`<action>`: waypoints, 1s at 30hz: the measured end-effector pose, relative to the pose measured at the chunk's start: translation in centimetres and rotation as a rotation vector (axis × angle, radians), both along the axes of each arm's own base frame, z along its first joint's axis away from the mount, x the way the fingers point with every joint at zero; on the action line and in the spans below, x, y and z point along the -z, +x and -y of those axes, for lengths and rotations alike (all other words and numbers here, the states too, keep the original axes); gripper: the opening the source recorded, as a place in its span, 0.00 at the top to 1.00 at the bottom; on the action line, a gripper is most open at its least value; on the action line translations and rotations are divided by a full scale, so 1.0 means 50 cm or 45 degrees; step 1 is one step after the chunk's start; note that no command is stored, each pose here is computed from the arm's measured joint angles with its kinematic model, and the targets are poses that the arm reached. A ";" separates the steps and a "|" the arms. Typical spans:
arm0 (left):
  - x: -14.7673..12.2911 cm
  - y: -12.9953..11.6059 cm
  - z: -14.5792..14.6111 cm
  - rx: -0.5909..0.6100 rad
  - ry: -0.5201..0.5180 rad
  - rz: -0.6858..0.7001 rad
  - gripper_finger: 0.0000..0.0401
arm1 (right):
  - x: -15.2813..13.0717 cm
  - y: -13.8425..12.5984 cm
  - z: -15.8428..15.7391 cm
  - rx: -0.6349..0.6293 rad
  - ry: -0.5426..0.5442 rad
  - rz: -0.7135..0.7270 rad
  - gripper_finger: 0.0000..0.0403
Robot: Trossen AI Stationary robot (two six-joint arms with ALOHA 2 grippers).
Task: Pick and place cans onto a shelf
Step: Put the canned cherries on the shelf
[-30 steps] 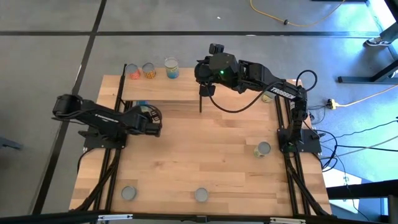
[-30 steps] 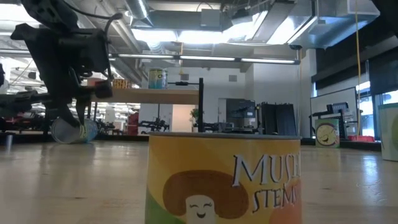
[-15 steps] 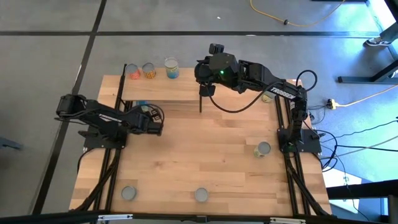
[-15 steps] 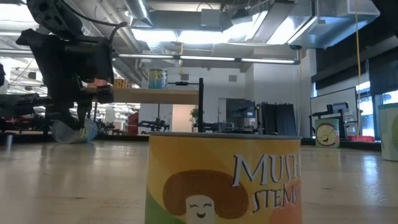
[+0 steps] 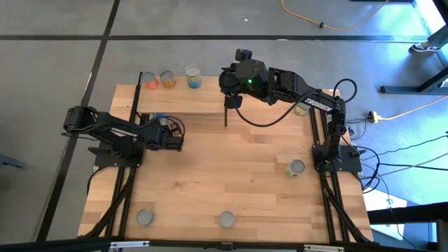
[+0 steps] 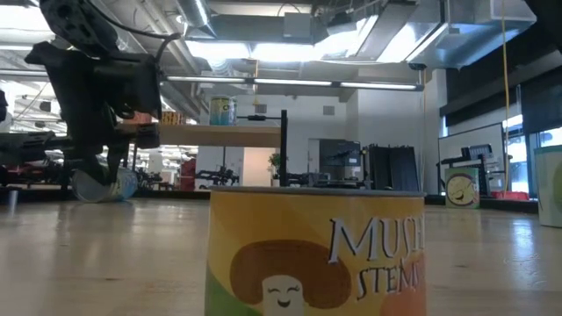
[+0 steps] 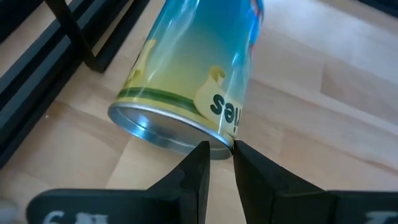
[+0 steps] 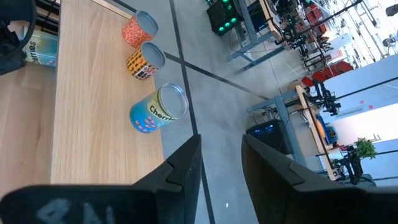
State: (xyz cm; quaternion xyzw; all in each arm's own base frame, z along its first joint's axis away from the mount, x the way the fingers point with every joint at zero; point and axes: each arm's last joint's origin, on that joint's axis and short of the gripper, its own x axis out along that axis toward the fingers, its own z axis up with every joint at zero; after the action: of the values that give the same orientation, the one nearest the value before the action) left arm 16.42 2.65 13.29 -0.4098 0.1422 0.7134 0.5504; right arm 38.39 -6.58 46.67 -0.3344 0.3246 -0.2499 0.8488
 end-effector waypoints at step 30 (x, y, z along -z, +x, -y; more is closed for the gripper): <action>0.001 -0.003 -0.015 -0.059 -0.031 -0.005 0.99 | 0.000 0.000 0.000 0.000 0.000 0.001 0.71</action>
State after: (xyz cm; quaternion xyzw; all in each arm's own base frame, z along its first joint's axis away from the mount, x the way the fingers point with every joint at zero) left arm 16.25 3.41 13.25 -0.4182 0.1423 0.7251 0.5283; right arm 38.39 -6.58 46.67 -0.3343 0.3244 -0.2500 0.8489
